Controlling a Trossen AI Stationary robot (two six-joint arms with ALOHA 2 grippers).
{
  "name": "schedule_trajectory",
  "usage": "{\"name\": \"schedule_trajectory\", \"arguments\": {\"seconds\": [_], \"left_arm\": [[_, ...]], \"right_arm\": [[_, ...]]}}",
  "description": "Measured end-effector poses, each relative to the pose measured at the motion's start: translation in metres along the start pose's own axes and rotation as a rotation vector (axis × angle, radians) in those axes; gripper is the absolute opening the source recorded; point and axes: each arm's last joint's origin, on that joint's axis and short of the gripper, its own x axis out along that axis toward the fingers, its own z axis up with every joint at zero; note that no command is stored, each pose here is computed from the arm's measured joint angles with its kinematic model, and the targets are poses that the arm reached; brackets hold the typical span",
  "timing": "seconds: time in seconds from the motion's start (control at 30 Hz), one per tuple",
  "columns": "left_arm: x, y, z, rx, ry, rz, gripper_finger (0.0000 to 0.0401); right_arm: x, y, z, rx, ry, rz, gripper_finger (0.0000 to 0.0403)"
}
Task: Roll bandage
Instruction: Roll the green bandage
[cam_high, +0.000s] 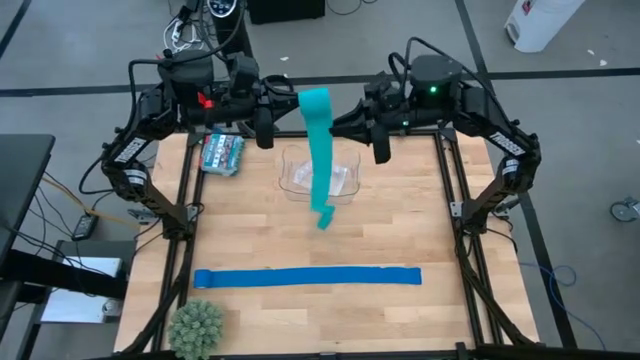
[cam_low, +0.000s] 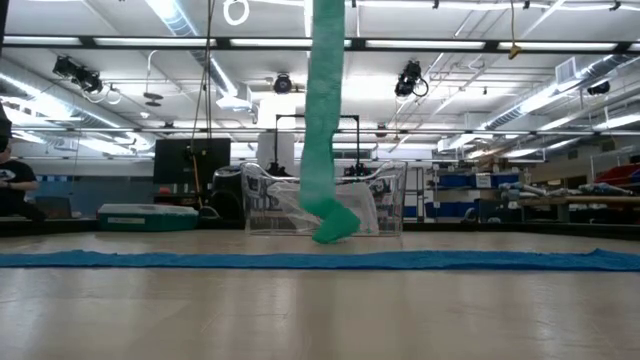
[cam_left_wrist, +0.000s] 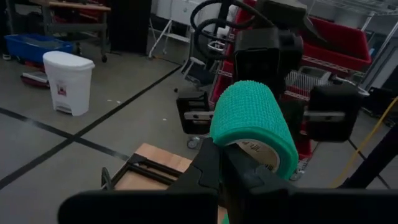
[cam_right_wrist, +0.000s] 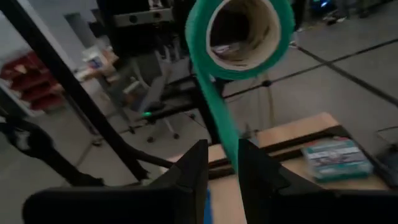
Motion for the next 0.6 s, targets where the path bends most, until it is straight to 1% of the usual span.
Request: {"name": "schedule_trajectory", "arguments": {"seconds": [0.13, 0.2, 0.4, 0.6], "left_arm": [[0.0, 0.0, 0.0, -0.005, 0.001, 0.0, 0.0006], [0.0, 0.0, 0.0, -0.013, 0.001, 0.0, 0.0006], [0.0, 0.0, 0.0, -0.026, 0.001, 0.0, 0.0006], [0.0, 0.0, 0.0, -0.031, 0.0, 0.0, 0.0006]], "right_arm": [[-0.001, -0.004, -0.006, -0.037, 0.048, -0.09, 0.0079], [0.0, -0.005, -0.008, -0.059, 0.062, -0.113, 0.0079], [0.003, -0.007, -0.009, -0.107, 0.061, -0.125, 0.0079], [0.013, -0.009, -0.017, -0.1, 0.079, -0.094, 0.0079]]}}
